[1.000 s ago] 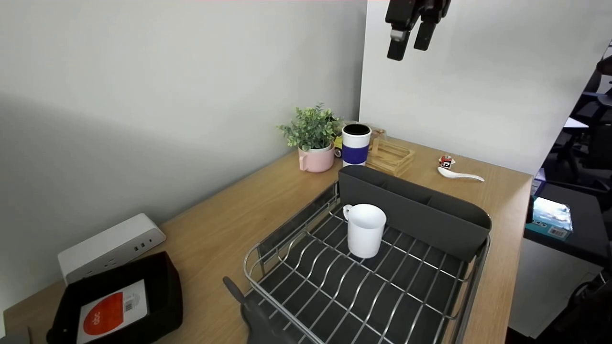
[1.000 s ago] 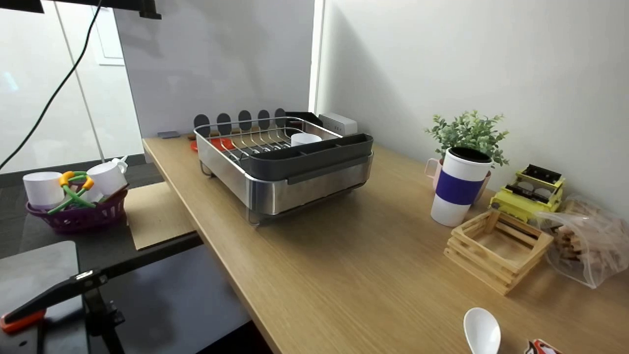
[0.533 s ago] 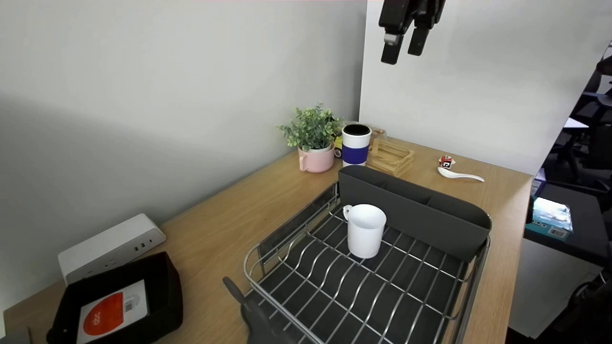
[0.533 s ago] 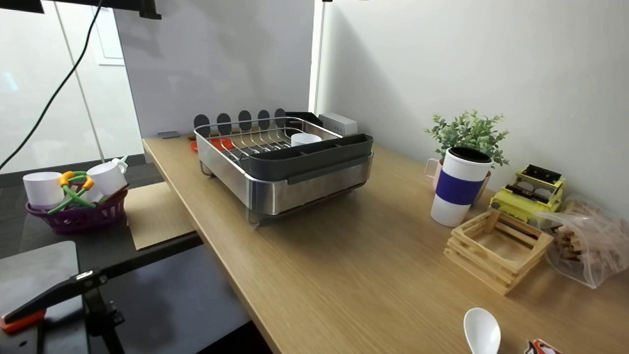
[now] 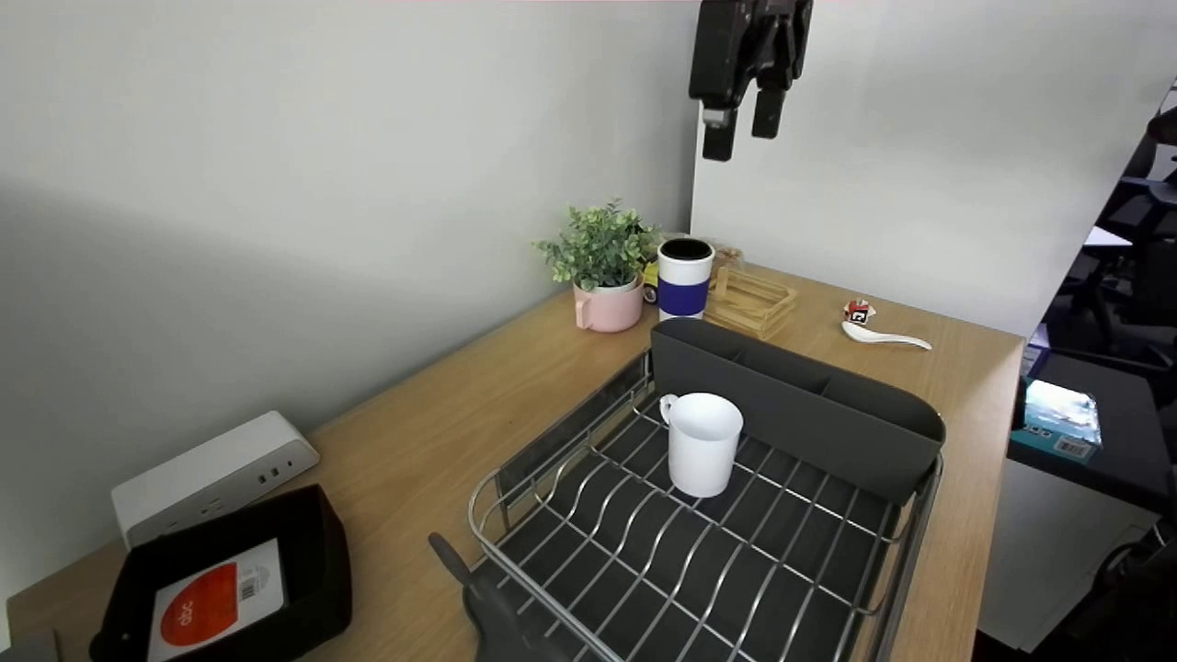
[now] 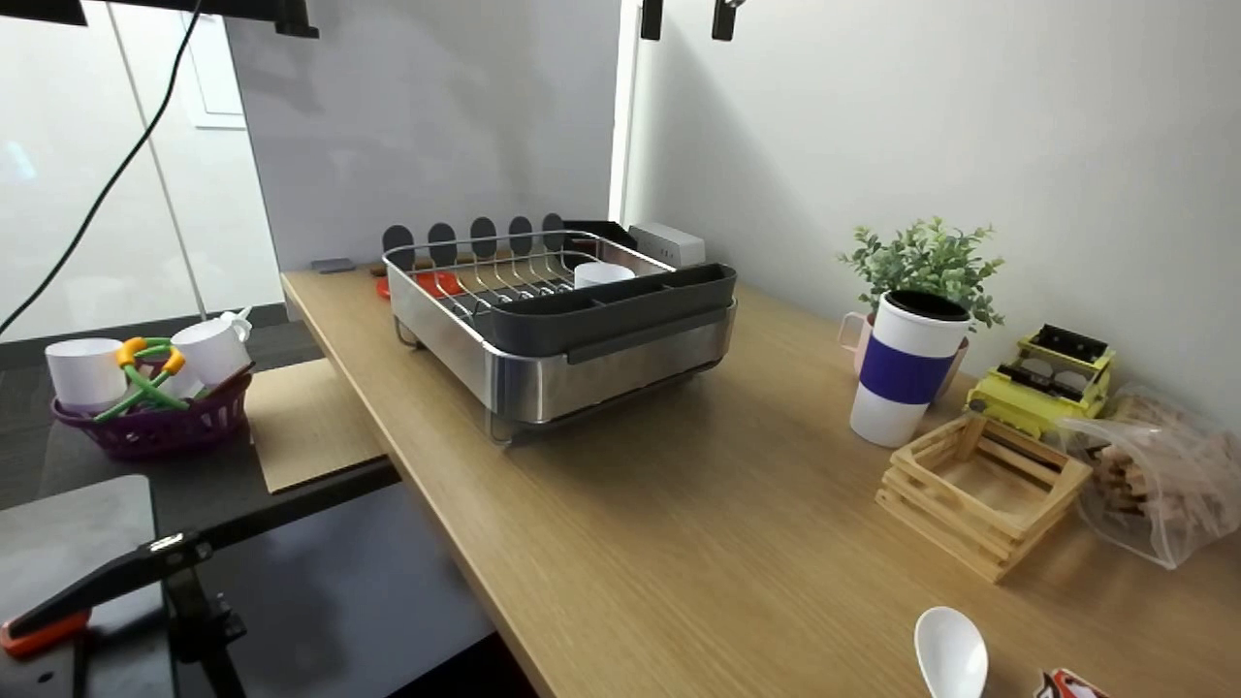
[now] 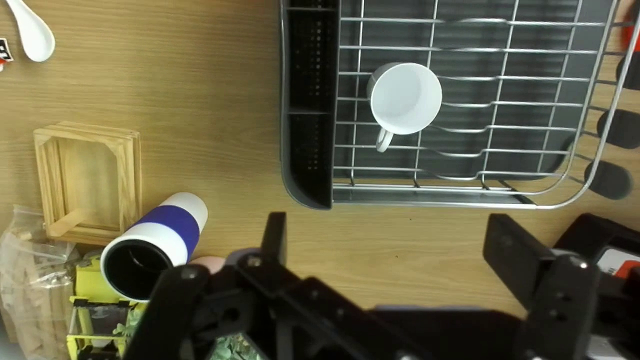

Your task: Remove the cup from the rack and put it on the table

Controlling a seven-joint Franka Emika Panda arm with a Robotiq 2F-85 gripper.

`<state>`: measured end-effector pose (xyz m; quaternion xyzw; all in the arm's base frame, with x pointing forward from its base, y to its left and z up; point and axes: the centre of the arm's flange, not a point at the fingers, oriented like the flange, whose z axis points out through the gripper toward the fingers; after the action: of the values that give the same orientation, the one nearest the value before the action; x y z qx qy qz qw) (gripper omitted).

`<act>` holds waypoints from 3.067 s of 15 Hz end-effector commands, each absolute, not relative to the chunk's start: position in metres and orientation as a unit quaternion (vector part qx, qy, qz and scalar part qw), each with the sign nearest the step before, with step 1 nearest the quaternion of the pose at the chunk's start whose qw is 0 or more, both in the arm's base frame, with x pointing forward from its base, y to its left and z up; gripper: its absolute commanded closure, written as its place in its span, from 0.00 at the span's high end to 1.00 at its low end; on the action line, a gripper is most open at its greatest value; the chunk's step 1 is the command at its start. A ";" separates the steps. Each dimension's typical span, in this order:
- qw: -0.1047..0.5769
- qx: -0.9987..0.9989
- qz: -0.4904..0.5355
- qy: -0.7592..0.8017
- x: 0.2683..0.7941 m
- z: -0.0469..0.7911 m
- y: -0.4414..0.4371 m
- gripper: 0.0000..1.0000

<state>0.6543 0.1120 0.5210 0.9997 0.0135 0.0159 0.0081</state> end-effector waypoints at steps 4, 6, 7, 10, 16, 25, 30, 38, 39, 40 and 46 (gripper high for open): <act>0.015 0.998 -0.037 0.049 0.683 0.500 0.145 1.00; 0.018 0.998 -0.040 0.050 0.687 0.491 0.150 1.00; 0.018 0.998 -0.042 0.050 0.691 0.486 0.152 1.00; 0.009 0.998 -0.049 0.045 0.700 0.474 0.150 1.00; -0.002 0.996 -0.068 0.051 0.709 0.452 0.156 1.00; 0.006 0.995 -0.085 0.049 0.697 0.432 0.162 1.00; 0.008 0.995 -0.084 0.047 0.697 0.429 0.164 1.00; 0.007 0.999 0.005 0.048 0.719 0.397 0.169 1.00; 0.005 0.999 0.011 0.047 0.721 0.392 0.169 1.00; 0.001 0.999 0.014 0.044 0.721 0.388 0.171 1.00; -0.022 1.000 0.014 0.004 0.709 0.377 0.190 1.00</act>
<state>0.7257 0.1809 0.3804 0.9996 0.0228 0.0079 -0.0109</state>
